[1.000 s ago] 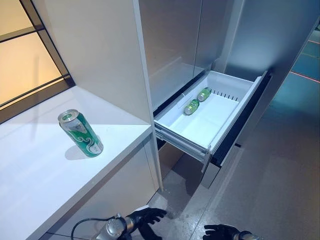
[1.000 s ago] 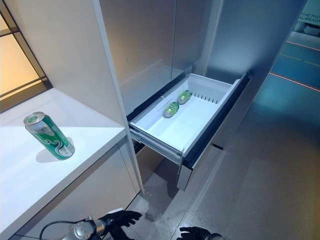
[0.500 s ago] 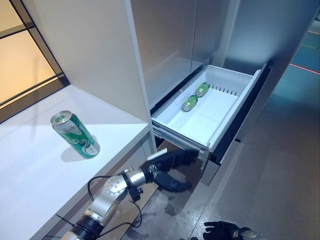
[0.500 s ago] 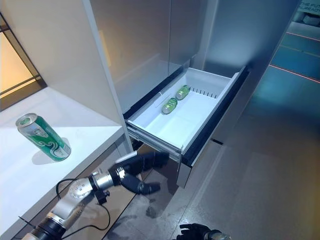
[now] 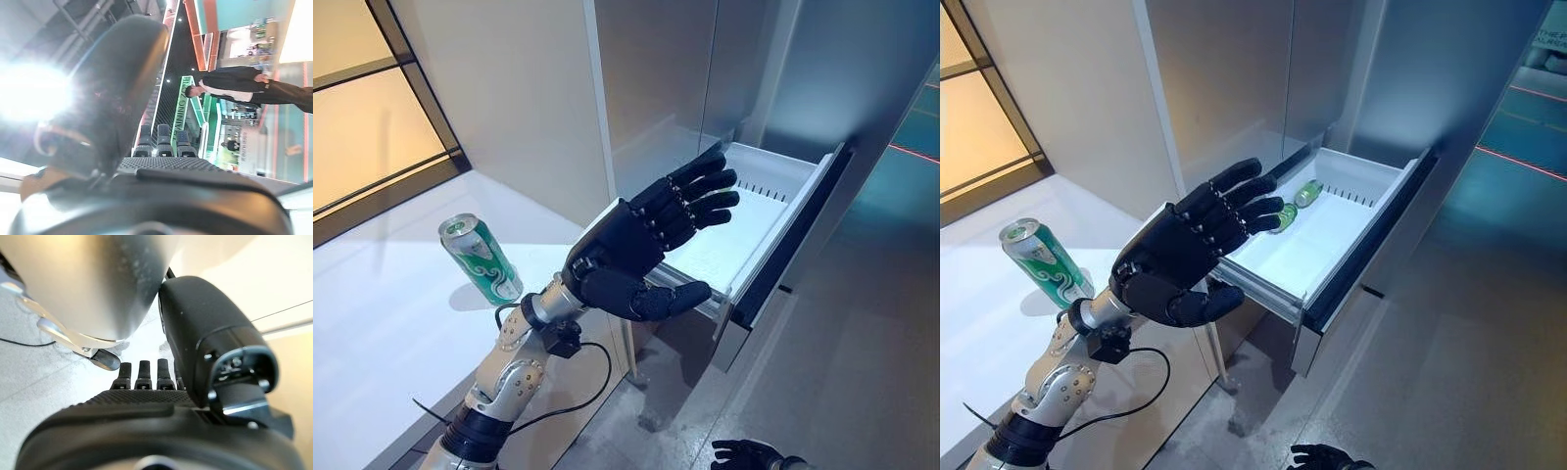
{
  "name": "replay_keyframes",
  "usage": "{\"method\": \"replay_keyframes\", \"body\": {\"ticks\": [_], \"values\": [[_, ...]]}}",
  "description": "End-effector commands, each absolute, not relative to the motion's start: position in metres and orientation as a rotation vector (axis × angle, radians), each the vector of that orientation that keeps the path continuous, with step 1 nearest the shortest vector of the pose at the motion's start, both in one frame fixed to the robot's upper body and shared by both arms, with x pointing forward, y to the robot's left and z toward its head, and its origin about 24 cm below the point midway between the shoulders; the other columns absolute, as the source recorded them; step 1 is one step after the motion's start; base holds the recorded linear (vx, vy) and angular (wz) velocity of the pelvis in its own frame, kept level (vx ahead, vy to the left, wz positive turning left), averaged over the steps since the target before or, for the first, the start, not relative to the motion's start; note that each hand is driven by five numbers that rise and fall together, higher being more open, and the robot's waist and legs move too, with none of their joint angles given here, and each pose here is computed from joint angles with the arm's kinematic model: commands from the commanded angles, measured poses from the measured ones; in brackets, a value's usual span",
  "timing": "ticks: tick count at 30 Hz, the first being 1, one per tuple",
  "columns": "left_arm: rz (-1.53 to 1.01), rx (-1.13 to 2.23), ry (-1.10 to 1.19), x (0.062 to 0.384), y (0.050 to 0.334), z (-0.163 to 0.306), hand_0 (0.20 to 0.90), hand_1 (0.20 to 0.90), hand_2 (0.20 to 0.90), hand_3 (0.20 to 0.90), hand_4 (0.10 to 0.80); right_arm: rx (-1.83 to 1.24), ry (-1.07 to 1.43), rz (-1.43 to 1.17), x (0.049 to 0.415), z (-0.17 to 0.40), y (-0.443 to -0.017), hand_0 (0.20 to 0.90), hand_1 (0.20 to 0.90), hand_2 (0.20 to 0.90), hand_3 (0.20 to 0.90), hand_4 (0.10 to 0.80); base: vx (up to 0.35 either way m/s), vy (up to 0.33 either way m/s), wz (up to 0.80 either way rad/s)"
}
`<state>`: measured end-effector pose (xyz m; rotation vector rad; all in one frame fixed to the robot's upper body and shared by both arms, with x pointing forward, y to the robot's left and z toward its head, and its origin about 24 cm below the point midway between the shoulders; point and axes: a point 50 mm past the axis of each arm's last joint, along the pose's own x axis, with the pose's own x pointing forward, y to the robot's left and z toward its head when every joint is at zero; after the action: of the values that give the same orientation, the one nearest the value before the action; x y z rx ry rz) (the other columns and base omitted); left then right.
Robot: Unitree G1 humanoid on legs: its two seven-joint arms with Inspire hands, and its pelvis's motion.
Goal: Put drinks into fridge and close the fridge
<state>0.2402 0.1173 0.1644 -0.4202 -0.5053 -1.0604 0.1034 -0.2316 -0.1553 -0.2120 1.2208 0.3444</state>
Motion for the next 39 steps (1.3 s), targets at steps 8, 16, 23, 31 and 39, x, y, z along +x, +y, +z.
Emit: {"method": "replay_keyframes", "body": {"ticks": [8, 16, 23, 31, 39], "values": [[-0.795, -0.333, -1.002, 0.235, 0.153, 0.247, 0.9, 0.9, 0.9, 0.9, 0.8, -0.311, 1.377, 0.467, 0.061, -0.167, -0.224, 0.9, 0.9, 0.9, 0.9, 0.8, 0.004, -0.002, 0.17], [-0.558, -0.249, -1.057, 0.233, 0.184, 0.252, 0.9, 0.9, 0.9, 0.9, 0.8, -0.329, 1.367, 0.48, 0.07, -0.167, -0.221, 0.9, 0.9, 0.9, 0.9, 0.8, 0.003, 0.003, 0.17], [-0.296, -0.097, -0.999, 0.241, 0.21, 0.25, 0.9, 0.9, 0.9, 0.9, 0.8, -0.335, 1.374, 0.48, 0.078, -0.165, -0.222, 0.9, 0.9, 0.9, 0.9, 0.8, 0.004, 0.021, 0.13], [-0.073, -0.02, -0.851, 0.255, 0.243, 0.239, 0.9, 0.9, 0.9, 0.9, 0.8, -0.329, 1.392, 0.463, 0.081, -0.164, -0.225, 0.9, 0.9, 0.9, 0.9, 0.8, 0.01, 0.008, 0.06], [0.013, -0.062, -0.713, 0.266, 0.263, 0.221, 0.9, 0.9, 0.9, 0.9, 0.8, -0.32, 1.397, 0.457, 0.078, -0.164, -0.228, 0.9, 0.9, 0.9, 0.9, 0.8, 0.0, 0.0, 0.0]]}}
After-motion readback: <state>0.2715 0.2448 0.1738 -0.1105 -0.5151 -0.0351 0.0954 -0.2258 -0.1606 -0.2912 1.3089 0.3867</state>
